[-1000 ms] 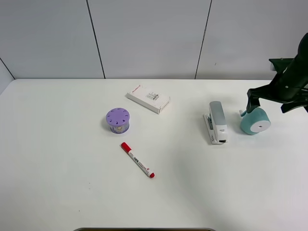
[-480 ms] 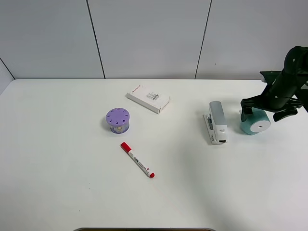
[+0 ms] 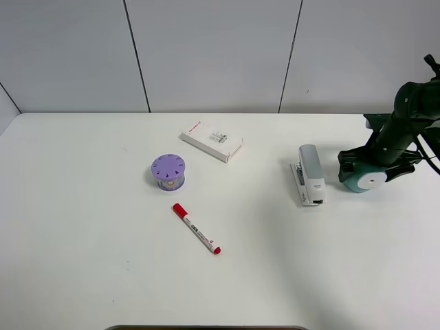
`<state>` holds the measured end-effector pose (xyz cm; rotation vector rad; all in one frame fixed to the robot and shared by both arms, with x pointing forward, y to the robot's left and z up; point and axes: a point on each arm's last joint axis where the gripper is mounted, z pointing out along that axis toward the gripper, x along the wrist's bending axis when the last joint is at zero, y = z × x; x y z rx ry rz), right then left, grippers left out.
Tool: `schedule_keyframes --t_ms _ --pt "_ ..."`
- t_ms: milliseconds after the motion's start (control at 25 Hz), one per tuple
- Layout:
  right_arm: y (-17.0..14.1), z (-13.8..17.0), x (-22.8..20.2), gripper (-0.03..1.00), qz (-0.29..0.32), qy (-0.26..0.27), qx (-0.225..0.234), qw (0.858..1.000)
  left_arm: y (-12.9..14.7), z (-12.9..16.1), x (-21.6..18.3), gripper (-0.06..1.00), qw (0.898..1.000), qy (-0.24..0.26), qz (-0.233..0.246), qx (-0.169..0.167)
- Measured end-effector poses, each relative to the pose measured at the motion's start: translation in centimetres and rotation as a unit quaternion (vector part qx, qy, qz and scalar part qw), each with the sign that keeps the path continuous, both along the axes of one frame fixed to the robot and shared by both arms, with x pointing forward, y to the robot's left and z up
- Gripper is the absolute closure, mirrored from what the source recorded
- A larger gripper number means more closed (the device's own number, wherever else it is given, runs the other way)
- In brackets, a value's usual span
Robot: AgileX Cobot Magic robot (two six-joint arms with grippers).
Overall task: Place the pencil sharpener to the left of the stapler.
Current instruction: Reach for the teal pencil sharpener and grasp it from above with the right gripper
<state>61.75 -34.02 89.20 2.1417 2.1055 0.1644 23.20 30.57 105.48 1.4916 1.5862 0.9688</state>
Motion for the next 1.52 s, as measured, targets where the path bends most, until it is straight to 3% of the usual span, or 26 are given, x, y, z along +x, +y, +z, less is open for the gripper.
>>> schedule_keyframes --t_ms 440,520,680,1520 --pt "-0.03 -0.65 0.23 0.03 0.002 0.001 0.0 1.0 0.0 0.0 0.0 -0.01 1.0 0.0 0.0 0.0" --pt "-0.03 -0.65 0.23 0.08 0.004 0.001 -0.001 1.0 0.0 0.0 0.0 -0.01 1.0 0.0 0.0 0.0" --pt "0.04 -0.63 0.24 0.29 0.0 0.002 0.004 1.0 0.0 0.0 0.0 -0.01 1.0 0.0 0.0 0.0" --pt "0.05 -0.61 0.24 0.29 -0.001 0.002 0.005 1.0 0.0 0.0 0.0 -0.01 1.0 0.0 0.0 0.0"
